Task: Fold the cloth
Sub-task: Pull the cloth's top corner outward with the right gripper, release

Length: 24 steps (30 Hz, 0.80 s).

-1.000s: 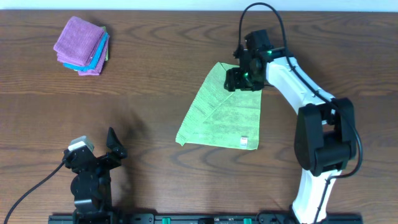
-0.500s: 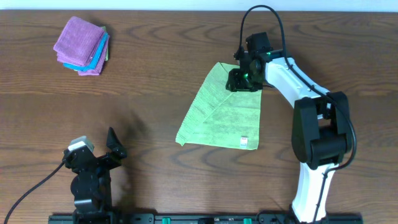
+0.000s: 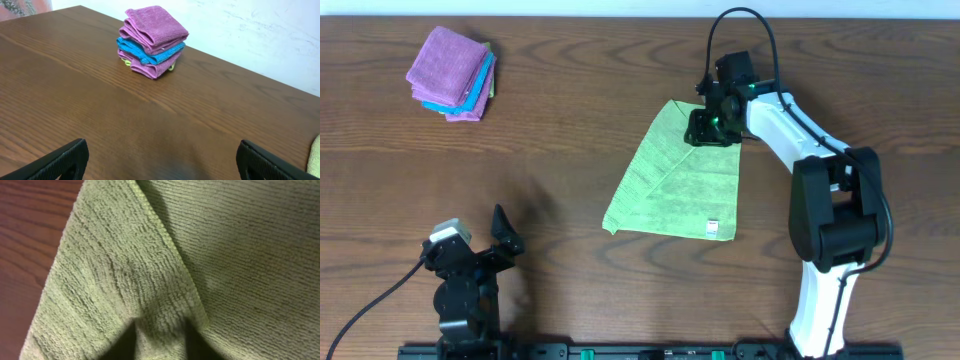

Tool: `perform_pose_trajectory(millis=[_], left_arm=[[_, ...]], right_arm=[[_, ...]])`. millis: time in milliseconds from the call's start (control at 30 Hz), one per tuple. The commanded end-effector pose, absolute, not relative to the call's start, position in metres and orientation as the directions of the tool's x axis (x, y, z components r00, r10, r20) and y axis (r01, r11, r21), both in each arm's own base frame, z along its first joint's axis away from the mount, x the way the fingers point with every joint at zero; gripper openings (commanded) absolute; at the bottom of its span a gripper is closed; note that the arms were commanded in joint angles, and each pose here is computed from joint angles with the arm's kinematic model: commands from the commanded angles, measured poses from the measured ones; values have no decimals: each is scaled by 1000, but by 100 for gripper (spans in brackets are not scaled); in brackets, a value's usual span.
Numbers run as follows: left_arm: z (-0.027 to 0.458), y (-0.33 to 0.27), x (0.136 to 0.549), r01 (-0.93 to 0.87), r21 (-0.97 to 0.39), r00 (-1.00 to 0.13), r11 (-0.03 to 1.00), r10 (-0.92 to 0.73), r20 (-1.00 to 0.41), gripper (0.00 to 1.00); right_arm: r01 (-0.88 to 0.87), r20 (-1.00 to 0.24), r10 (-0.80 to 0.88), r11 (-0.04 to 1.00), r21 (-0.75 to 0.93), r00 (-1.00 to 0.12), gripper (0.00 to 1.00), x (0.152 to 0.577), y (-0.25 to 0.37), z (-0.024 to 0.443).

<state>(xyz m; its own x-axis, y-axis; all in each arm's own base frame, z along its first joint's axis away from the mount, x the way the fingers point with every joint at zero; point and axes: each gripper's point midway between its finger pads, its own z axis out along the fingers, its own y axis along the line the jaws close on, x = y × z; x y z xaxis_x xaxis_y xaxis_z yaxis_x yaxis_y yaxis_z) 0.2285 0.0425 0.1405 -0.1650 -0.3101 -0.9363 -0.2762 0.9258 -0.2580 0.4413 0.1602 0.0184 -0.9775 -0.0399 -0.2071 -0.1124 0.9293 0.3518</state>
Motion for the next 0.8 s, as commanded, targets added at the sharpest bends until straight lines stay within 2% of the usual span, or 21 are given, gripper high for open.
perform_pose_trajectory(millis=[0, 33, 200, 300, 633, 667, 700, 733, 767], left_arm=[[128, 44, 228, -293, -252, -188, 922, -314, -931, 95], [128, 44, 228, -293, -252, -188, 922, -314, -930, 95], [128, 44, 228, -293, -252, -189, 922, -314, -930, 95], [128, 44, 228, -293, -252, -188, 922, -314, -930, 95], [128, 44, 228, -293, -252, -188, 922, -314, -931, 95], [128, 44, 228, -293, -252, -188, 922, -314, -930, 96], [128, 44, 228, -293, -252, -188, 922, -314, -931, 96], [128, 44, 228, -293, -252, -188, 922, -314, -931, 95], [128, 44, 228, -293, -252, -188, 922, -314, -930, 95]], right_arm=[[-108, -184, -43, 928, 357, -982, 6, 437, 163, 8], [-104, -183, -40, 928, 358, -982, 2, 438, 164, 8], [-99, -181, -34, 926, 364, -983, 1, 437, 165, 9], [-127, -187, -49, 892, 434, -981, 2, 437, 182, 21], [-391, -351, -236, 786, 479, -906, 2, 426, 295, 77], [-438, -387, -263, 759, 483, -884, 6, 422, 312, 81], [-496, -426, -303, 726, 476, -852, 31, 418, 328, 85], [-561, -467, -355, 702, 439, -810, 75, 414, 339, 86], [-574, -478, -370, 711, 406, -797, 94, 414, 341, 84]])
